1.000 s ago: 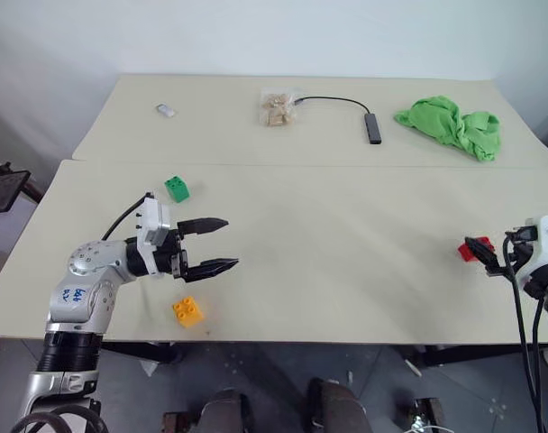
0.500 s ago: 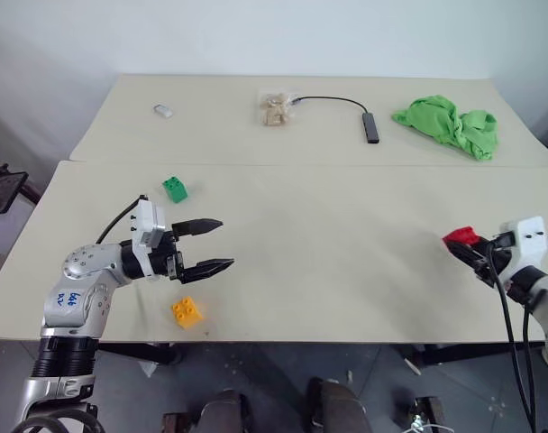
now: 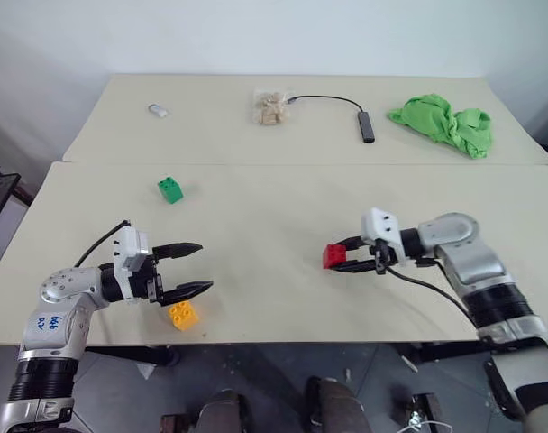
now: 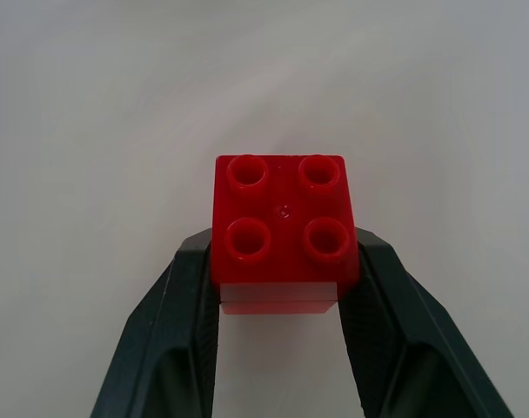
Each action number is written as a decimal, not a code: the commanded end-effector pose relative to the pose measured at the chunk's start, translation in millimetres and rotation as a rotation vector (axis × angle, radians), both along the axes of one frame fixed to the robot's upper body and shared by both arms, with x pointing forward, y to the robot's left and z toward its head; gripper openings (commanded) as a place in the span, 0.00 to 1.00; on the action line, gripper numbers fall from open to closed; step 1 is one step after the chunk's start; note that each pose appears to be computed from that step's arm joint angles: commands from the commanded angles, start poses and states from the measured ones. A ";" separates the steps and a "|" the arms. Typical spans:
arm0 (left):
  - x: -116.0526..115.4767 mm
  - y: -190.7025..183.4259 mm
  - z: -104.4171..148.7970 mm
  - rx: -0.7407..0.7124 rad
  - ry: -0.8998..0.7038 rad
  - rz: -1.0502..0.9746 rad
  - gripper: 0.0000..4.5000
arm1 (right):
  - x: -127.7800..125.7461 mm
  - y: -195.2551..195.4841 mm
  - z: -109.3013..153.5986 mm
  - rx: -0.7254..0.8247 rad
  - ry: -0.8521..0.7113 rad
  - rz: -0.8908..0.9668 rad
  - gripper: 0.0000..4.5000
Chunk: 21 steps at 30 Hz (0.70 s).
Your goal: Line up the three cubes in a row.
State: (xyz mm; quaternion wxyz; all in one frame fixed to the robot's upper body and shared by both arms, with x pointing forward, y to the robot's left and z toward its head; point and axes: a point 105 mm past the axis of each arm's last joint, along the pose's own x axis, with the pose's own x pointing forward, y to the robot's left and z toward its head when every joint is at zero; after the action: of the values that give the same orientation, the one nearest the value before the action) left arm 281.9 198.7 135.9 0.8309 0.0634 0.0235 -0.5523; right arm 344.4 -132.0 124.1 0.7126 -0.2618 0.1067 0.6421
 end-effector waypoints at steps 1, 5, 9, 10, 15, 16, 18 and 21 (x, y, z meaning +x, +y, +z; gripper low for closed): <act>-4.9 2.1 12.6 -0.002 -0.028 -0.008 1.00 | 7.2 1.5 5.4 -0.016 -0.032 0.036 0.49; 0.8 11.1 17.0 -0.004 -0.059 0.056 1.00 | 14.2 5.1 13.4 -0.011 -0.069 0.054 0.77; 11.1 39.3 23.1 -0.057 -0.094 0.243 1.00 | 10.4 -2.2 37.2 0.066 -0.167 0.066 0.99; 13.1 52.2 23.5 -0.085 -0.110 0.331 1.00 | 4.3 -6.4 45.0 0.130 -0.196 0.078 0.99; 0.3 114.0 14.8 -0.181 -0.178 0.722 1.00 | -21.0 -34.4 74.4 0.488 -0.294 -0.008 0.99; -4.7 123.2 12.7 -0.209 -0.184 0.782 1.00 | -23.7 -40.8 79.9 0.576 -0.304 -0.053 0.99; -16.3 134.9 3.4 -0.227 -0.186 0.884 1.00 | -33.2 -52.7 79.3 0.672 -0.326 -0.119 0.99; -23.7 129.6 -13.2 -0.246 -0.144 0.900 1.00 | -50.2 -61.0 60.6 0.675 -0.345 -0.171 0.99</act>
State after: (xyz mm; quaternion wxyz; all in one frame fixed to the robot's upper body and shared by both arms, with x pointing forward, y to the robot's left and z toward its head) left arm 258.8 330.3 113.0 0.9901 -0.0198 -0.0523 -0.1288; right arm 300.5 -191.0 176.6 0.8181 -0.0993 -0.1828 0.5361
